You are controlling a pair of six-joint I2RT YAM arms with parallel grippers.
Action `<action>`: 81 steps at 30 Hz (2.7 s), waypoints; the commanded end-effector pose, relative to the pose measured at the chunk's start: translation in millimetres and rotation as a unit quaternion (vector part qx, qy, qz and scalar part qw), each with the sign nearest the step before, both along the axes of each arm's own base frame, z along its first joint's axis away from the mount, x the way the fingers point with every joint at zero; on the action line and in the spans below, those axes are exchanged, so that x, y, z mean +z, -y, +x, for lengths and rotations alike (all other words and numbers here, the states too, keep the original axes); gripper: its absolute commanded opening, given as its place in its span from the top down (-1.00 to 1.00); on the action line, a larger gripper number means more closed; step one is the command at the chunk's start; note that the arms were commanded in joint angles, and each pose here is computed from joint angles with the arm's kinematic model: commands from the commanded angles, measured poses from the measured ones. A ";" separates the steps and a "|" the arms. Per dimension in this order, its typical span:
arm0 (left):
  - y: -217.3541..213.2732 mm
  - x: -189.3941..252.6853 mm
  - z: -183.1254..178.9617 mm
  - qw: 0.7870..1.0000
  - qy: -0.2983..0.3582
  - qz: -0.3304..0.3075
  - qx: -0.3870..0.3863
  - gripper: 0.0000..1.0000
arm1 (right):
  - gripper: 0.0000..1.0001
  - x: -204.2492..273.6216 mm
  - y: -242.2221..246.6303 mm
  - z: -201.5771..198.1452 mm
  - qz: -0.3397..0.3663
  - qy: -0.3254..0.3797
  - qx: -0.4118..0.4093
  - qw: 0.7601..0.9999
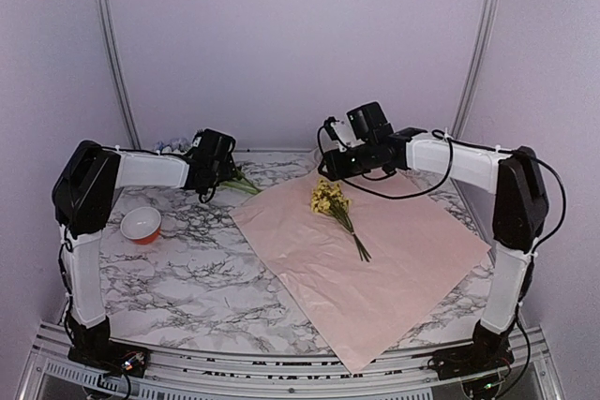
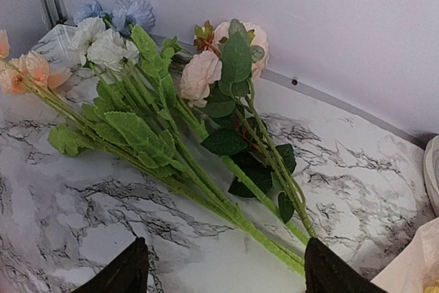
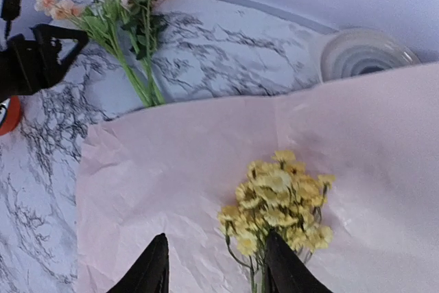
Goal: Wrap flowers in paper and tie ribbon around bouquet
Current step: Pick up the fake flower from the center of the board, then pass from the left arm to the right
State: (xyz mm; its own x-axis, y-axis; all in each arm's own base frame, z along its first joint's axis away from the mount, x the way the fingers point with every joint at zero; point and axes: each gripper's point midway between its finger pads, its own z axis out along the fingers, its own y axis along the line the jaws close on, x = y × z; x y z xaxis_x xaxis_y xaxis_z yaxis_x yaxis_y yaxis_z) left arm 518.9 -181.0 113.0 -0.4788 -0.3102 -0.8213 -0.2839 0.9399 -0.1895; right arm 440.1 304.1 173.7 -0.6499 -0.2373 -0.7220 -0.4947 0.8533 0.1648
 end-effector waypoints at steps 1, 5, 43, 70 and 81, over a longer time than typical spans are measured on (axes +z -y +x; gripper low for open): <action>3.4 -23.5 12.3 0.998 -0.047 -0.032 -0.008 -0.56 | 0.09 29.7 -63.8 29.3 0.065 0.062 0.093 0.992; -0.8 -26.5 9.4 0.998 -0.045 -0.049 -0.001 -0.56 | 0.12 21.9 -114.6 66.0 0.096 0.089 0.126 0.983; -46.2 -27.6 25.4 0.992 -0.073 0.008 0.101 1.00 | 0.07 -10.5 -142.1 23.1 0.162 0.035 0.202 0.965; 21.6 253.3 -137.2 0.902 0.356 -0.185 -0.162 1.00 | -0.63 111.7 -210.1 -136.8 0.280 0.091 0.425 0.856; 61.7 257.2 -157.0 0.871 0.356 -0.256 -0.221 1.00 | -0.37 107.4 -232.0 -134.4 0.303 0.075 0.401 0.861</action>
